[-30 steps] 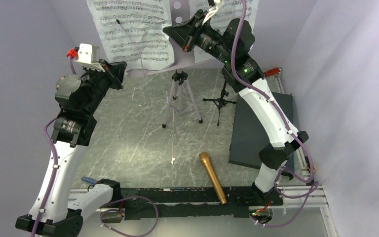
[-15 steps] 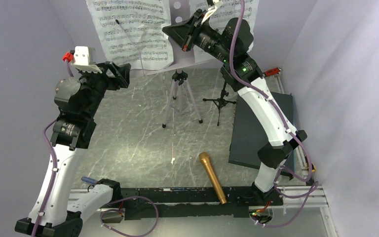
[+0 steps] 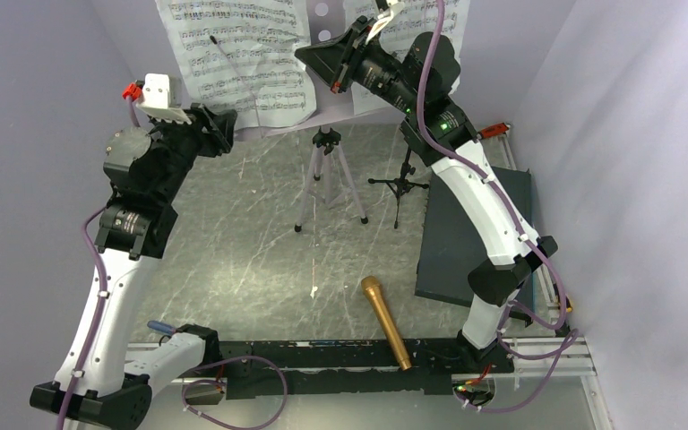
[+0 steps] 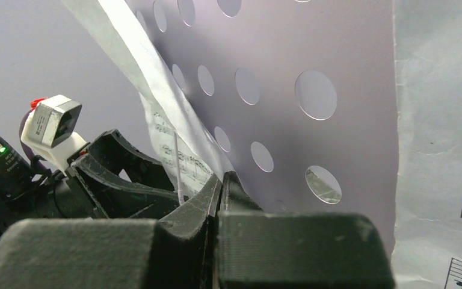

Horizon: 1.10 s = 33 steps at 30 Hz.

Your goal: Set up the instrument practice props

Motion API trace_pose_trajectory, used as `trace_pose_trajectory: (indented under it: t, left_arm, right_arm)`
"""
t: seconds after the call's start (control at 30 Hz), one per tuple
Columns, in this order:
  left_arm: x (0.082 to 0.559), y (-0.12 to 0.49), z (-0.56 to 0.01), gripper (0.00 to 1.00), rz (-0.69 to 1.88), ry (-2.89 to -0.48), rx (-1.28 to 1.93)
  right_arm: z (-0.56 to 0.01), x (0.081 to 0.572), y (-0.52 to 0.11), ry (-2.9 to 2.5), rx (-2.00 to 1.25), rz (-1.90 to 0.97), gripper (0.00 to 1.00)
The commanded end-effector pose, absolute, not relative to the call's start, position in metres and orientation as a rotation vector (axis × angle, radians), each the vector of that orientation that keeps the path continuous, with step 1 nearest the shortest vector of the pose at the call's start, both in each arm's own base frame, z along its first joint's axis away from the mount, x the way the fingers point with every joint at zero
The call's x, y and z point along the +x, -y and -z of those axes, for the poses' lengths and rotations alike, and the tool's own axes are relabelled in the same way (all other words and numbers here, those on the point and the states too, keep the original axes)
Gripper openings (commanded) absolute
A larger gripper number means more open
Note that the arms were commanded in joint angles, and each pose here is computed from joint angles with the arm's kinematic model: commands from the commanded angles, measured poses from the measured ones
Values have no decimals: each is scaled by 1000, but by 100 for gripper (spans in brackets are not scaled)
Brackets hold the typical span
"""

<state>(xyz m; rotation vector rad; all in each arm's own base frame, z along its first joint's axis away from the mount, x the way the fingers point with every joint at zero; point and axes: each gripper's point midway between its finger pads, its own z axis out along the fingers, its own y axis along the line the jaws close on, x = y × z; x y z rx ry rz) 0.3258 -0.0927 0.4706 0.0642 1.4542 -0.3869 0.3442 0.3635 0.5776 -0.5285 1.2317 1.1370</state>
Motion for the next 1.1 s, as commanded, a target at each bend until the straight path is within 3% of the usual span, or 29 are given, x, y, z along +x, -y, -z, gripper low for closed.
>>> trace_pose_trajectory:
  t: [0.0, 0.53, 1.07]
  left_arm:
    - [317, 98, -502, 56, 425, -1352, 105]
    - [309, 97, -494, 4, 443, -1355, 83]
    - [305, 86, -476, 3, 426, -1368, 10]
  right_arm:
    - [-603, 332, -354, -1144, -533, -1133, 0]
    - [-604, 333, -357, -1141, -536, -1147, 0]
    - [-608, 331, -363, -1128, -537, -1204, 0]
